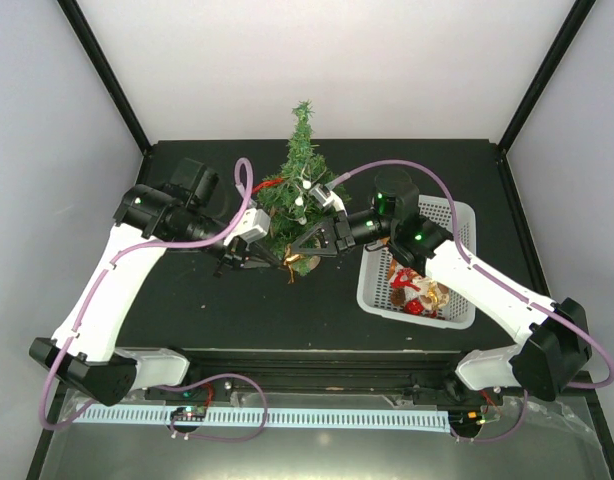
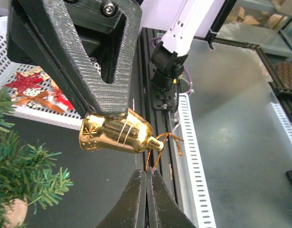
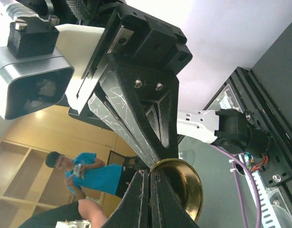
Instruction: Decorate the small christmas tree
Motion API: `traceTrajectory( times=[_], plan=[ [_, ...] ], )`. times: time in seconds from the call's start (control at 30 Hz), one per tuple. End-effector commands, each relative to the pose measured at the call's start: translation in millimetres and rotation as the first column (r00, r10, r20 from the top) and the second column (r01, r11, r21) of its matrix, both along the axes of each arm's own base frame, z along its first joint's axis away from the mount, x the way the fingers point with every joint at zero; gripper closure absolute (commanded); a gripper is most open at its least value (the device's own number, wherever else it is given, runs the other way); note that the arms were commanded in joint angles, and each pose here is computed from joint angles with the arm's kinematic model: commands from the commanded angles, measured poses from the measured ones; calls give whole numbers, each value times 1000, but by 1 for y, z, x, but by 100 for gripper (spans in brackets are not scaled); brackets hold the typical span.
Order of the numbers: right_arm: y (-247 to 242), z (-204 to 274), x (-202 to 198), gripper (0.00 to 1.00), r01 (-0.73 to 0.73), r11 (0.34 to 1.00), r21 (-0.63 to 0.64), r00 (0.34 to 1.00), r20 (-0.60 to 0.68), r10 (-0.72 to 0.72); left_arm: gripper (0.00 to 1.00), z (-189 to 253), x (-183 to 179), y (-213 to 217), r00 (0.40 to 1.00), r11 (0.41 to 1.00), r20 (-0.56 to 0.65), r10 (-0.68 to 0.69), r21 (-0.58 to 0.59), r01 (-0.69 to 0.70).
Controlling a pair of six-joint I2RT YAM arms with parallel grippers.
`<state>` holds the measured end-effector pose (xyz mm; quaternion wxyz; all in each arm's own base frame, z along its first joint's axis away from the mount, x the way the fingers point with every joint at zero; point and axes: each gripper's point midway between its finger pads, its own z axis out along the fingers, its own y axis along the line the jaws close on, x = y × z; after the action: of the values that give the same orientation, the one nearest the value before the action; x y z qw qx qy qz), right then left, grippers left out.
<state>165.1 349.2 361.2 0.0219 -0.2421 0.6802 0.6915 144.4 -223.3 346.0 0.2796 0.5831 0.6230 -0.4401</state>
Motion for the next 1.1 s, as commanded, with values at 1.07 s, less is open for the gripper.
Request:
traceTrajectory(
  times=[1.07],
  plan=[
    [-2,-33,6,75,78,995,-55,997,1,-78,98,3,22,13,981,987,177,74,130,-98]
  ],
)
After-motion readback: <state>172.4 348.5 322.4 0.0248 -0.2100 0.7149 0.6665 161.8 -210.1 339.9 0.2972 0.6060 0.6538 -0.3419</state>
